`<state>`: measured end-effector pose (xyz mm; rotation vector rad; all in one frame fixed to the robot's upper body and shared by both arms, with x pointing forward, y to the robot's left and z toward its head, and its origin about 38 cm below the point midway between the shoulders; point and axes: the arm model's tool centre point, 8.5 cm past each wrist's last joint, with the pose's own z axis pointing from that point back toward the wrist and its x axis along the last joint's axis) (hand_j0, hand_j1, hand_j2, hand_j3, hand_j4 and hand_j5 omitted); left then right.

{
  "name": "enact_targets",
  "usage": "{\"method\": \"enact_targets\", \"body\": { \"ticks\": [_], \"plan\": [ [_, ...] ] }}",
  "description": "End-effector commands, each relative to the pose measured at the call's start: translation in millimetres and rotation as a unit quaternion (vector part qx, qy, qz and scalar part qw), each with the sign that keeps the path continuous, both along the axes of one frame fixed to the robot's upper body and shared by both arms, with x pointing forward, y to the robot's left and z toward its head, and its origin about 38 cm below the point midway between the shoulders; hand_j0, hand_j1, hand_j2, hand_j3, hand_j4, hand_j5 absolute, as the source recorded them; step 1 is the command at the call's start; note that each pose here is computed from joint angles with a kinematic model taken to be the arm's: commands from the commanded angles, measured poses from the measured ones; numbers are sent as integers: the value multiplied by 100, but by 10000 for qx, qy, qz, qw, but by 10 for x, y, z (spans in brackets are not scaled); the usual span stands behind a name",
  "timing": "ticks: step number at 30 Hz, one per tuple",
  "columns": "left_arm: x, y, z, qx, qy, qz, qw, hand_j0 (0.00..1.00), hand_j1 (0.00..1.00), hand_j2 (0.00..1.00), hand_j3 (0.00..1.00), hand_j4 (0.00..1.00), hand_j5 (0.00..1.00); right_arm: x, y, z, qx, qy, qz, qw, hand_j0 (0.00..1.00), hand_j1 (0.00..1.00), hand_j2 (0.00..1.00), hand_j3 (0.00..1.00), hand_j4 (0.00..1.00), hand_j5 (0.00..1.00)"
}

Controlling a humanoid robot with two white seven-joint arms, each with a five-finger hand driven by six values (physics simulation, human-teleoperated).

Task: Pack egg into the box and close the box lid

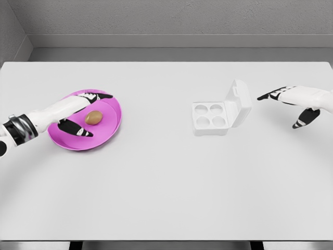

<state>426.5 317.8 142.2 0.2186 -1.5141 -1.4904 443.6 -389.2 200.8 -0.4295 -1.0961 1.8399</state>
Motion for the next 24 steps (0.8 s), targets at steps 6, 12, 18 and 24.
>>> {"method": "enact_targets", "body": {
  "ticks": [6, 12, 18, 24],
  "plan": [
    [14, 8, -1, 5, 148, 53, 9999, 100, 100, 100, 100, 100, 100, 14, 20, 0, 58, -6, -7, 10000, 100, 100, 100, 100, 100, 100],
    [69, 1, -16, -83, 250, 252, 9993, 100, 100, 100, 100, 100, 100, 19, -25, 34, 58, -42, -64, 10000, 100, 100, 100, 100, 100, 100],
    [85, -5, -67, -21, 418, 359, 9985, 99, 99, 99, 99, 99, 99, 15, -64, 64, 52, -74, -105, 9999, 100, 100, 100, 100, 100, 100],
    [135, -33, -63, -39, 411, 371, 9985, 98, 98, 98, 98, 98, 98, 13, -54, 57, 59, -69, -95, 9999, 100, 100, 100, 100, 100, 100]
  ]
}}
